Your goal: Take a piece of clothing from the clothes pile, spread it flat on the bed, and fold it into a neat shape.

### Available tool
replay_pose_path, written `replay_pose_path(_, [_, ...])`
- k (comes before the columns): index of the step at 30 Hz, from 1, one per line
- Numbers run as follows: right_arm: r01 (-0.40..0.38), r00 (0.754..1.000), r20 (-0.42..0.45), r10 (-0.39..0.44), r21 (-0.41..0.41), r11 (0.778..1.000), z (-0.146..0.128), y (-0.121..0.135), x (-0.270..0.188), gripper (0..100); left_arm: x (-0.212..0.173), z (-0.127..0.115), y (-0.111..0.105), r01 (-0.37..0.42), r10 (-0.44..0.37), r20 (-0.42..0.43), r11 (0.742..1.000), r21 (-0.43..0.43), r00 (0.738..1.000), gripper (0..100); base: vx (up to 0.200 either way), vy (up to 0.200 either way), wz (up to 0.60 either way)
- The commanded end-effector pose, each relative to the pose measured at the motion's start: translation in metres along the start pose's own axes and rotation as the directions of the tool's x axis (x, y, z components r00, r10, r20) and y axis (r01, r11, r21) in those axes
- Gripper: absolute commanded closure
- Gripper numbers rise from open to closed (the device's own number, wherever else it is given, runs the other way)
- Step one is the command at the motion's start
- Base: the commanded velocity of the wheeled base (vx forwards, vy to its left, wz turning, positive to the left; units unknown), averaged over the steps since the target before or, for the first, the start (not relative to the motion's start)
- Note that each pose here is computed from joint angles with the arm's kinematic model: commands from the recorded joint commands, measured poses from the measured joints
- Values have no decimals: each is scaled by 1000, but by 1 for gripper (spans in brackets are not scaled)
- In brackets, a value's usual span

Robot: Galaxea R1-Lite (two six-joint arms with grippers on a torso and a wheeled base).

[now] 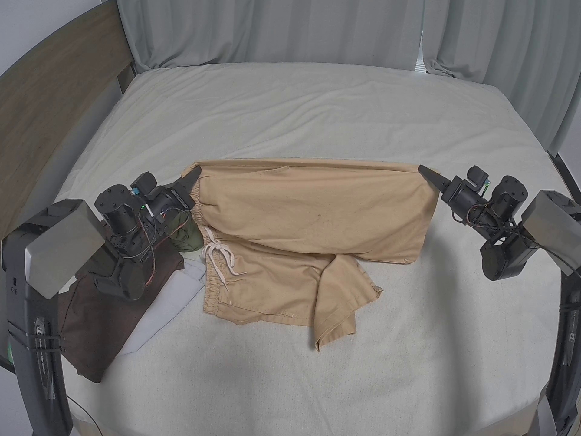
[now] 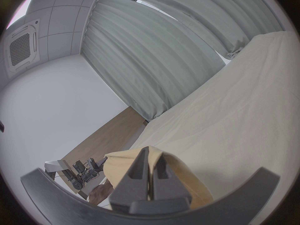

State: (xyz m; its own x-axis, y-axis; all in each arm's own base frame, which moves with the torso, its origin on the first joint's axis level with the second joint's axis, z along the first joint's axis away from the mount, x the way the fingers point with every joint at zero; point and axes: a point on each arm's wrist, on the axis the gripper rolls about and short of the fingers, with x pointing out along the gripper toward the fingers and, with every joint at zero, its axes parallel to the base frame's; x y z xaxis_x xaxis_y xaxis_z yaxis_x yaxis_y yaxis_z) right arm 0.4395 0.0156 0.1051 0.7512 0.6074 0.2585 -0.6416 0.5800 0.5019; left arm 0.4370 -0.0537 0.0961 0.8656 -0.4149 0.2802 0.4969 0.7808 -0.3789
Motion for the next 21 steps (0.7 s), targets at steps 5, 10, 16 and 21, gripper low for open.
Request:
replay_pose_path(5, [-14, 1000, 13, 14, -10, 1000, -14, -27, 16, 100, 12, -18, 15, -2, 2, 3, 1000, -8, 1000, 100, 0, 0, 0])
replay_pose_path(10, [-13, 1000, 16, 13, -11, 1000, -18, -35, 18, 100, 18, -20, 20, -1, 2, 22, 1000, -31, 1000, 100, 0, 0, 0])
replay_pose_path(16, [-19, 1000, 25, 20, -20, 1000, -22, -43, 22, 100, 22, -18, 20, 7, -5, 29, 998, -62, 1000, 100, 0, 0, 0])
replay_pose_path(21, [-28, 999, 37, 29, -27, 999, -18, -44, 24, 100, 25, -20, 23, 9, -7, 34, 998, -64, 999, 100, 0, 0, 0])
